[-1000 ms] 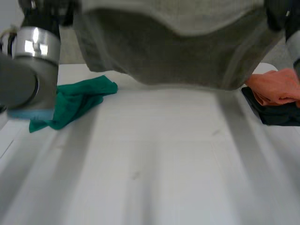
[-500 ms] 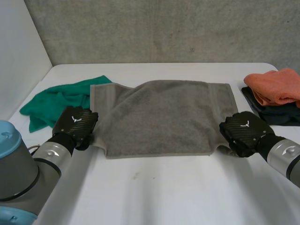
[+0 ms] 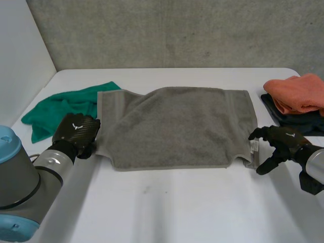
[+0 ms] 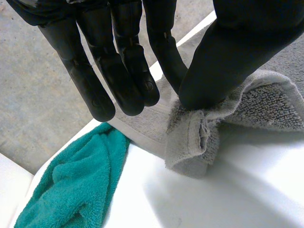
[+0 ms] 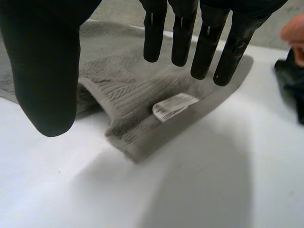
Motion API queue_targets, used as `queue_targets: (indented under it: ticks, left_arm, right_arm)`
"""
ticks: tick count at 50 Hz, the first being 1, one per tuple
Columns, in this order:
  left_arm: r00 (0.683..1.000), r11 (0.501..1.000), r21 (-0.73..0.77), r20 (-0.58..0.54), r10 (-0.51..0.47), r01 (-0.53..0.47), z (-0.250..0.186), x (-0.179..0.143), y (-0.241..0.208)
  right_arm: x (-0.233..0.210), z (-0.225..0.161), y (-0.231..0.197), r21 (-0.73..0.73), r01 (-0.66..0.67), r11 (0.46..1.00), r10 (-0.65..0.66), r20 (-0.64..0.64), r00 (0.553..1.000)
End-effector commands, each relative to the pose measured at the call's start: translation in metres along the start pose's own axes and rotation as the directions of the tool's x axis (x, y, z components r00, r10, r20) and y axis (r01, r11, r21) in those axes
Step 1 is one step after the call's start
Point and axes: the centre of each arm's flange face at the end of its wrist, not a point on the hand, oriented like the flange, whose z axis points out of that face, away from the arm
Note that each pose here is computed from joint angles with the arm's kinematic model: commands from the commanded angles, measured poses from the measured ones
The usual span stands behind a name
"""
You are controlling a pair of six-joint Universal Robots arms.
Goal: Fold the laundry.
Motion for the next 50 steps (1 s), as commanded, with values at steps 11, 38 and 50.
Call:
queue_targets:
  ticks: [11,38,50]
  left_arm:
    - [1.000,1.000,-0.001,0.000,-0.001,0.001,0.000,0.000,0.001]
    - [0.998,0.993,-0.122,-0.059,-0.016,0.008,-0.002,0.014,0.028]
    - [0.995,0.987,-0.161,-0.100,-0.017,0.001,-0.007,0.022,0.031]
  right_arm:
    - [-0.023,0.044,0.012,0.005,-0.004,1.000,0.004,0.043,0.999]
    - [-0.029,0.031,-0.014,0.121,0.300,0.946,-0.296,-0.047,0.954]
    - [-0.027,0.031,-0.016,0.125,0.314,0.941,-0.310,-0.053,0.949]
